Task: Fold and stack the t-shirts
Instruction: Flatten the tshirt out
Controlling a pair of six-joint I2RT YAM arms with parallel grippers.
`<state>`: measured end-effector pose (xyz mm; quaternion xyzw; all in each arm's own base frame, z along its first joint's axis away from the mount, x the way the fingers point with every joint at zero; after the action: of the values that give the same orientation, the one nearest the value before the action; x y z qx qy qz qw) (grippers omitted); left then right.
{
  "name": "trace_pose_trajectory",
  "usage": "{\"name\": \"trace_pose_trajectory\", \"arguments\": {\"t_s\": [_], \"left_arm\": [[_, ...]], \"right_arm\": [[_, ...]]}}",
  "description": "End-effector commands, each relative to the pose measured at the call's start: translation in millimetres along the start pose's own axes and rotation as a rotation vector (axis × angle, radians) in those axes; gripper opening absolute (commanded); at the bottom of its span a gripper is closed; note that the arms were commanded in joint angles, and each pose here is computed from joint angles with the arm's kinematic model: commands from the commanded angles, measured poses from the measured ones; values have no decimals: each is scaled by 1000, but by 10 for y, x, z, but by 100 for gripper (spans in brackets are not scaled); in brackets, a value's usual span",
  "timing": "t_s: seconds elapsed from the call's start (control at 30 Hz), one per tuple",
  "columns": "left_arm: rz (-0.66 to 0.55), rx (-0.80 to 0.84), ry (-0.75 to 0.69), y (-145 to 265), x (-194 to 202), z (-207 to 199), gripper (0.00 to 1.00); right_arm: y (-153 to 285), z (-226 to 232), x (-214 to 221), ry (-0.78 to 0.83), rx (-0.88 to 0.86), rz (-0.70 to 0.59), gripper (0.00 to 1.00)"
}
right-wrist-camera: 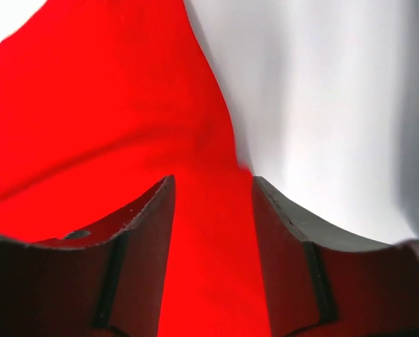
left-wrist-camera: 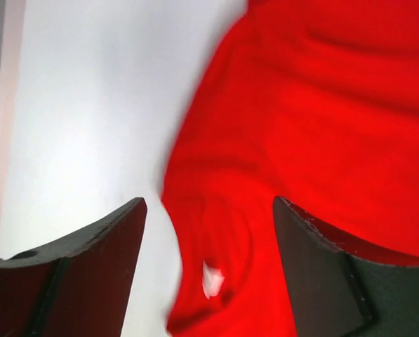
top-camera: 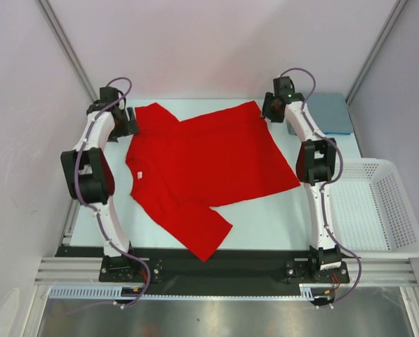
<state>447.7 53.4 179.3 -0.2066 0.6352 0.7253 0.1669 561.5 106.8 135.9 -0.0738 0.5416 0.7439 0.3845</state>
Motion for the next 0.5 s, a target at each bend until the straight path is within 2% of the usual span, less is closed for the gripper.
{"name": "trace_pose_trajectory", "arguments": {"t_s": [0.0,0.03,0.07,0.1,0.17,0.2,0.27,0.3,0.33,0.4,0.43,0.47], "left_arm": [[-115,10,39,668,213,-313,78],[-114,27,31,756,326,-424,76],[-174,65,33,1031,392,-585,75],[-115,99,25,989,680,-691,74],[-151,167,24,1306,931,-944,71],[-98,179,15,1276,1196,-1023,68],[-86,241,-22,1460,1503,-1293,64],[-83,266,-69,1585,1741,-1423,63],[-75,289,-79,1658,1861,-1484,62],[-45,325,-53,1800,2148,-1566,61],[-39,360,-91,1892,2303,-1676,61],[-16,357,-57,1944,2417,-1701,61]], "right_arm": [[981,102,-326,42,27,-90,54],[1232,126,-336,41,22,-96,54],[1278,87,-262,41,35,-68,55],[1280,-1,-110,45,63,-15,55],[1523,-29,26,66,77,10,55],[1492,-150,238,74,114,76,56],[1762,-140,338,95,95,65,56],[1734,-261,554,108,117,123,56],[1806,-255,585,119,90,110,56],[2047,-252,706,152,66,91,55],[2039,-339,869,167,82,123,56],[2084,-333,966,181,73,135,55]]}}
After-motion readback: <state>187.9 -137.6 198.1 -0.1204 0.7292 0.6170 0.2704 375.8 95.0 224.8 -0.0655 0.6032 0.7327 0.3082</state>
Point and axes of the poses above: each gripper's point midway between its finger pads, its own y axis back along the fingers, its own z axis along the line the jaws close on, x = y × z, the point moved 9 cm from there along y, back along the fingers, and after that the axes turned 15 degrees about -y, right-handed, at the moved point
